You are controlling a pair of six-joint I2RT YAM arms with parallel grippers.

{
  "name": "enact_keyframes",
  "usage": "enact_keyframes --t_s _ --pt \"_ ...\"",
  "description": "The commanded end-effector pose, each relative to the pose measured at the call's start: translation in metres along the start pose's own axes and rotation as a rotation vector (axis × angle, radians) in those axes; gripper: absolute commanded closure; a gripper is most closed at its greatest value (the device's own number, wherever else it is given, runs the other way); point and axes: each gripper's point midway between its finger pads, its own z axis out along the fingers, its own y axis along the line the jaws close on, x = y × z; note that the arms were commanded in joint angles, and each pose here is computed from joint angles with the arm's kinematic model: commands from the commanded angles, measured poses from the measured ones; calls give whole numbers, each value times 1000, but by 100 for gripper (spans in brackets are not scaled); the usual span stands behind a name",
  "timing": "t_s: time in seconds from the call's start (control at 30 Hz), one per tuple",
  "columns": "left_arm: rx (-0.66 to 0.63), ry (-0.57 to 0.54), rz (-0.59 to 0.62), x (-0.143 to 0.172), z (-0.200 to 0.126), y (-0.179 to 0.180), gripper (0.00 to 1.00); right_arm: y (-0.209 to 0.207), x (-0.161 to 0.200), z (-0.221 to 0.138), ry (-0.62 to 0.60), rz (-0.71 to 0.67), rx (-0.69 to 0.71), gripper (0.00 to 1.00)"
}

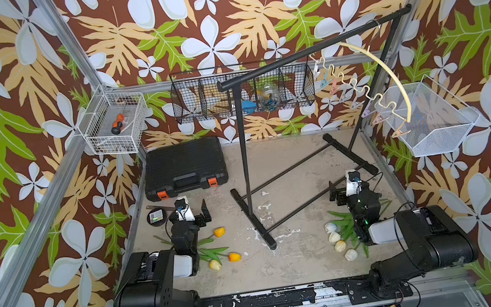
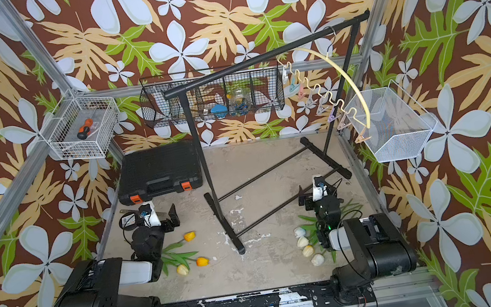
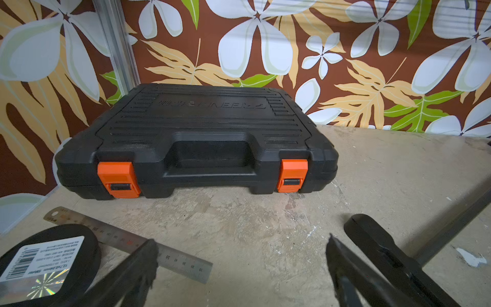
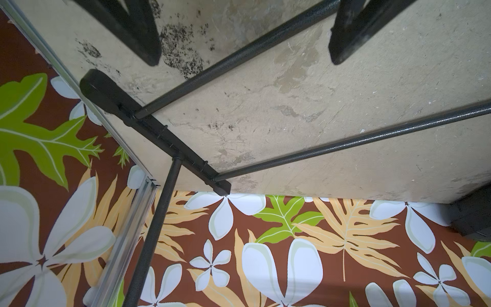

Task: Dry the flowers on a clothes hanger
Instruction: Adjust the clothesline at the center of the board.

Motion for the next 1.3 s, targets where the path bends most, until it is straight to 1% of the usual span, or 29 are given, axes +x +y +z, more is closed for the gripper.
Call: enact_keyframes --t_s 0.0,0.4,0.47,0.57,0.67,0.73,0.77,0.83,0.87,0.97,1.03,1.13,1.23,1.27 --pt "9 -36 6 -9 0 -2 0 0 -9 1 -31 1 5 0" --pt "11 -37 6 -10 0 -2 0 -3 -10 -1 -37 8 20 0" --pt "-12 -42 -2 -12 0 2 0 -6 -12 -1 -37 15 33 0" --pt "-33 -69 -10 -24 -10 5 0 -5 -19 -3 -38 10 21 0" --pt "-102 -155 5 -53 -31 4 0 -7 -27 -6 -17 25 31 0" --pt "-162 -222 -92 -76 -45 9 0 -12 -36 -6 4 57 54 0" --pt "-158 -236 -145 -85 -49 7 0 -11 -46 -5 -7 68 42 0" --pt "-126 -251 -236 -108 -54 -2 0 -1 -57 -2 10 90 -24 0" --pt "-117 -246 -265 -114 -55 -6 0 3 -64 -1 16 111 -51 0" --pt "-31 -211 -315 -131 -60 -31 0 13 -82 7 57 229 -115 0" --pt "66 -187 -319 -139 -65 -59 0 28 -93 9 92 275 -204 0" --pt "208 -171 -267 -151 -80 -105 0 49 -110 5 119 328 -331 3" --pt "330 -161 -193 -158 -100 -151 0 78 -132 -11 69 350 -529 6" --pt "373 -162 -164 -160 -108 -169 0 84 -138 -16 60 366 -574 7"
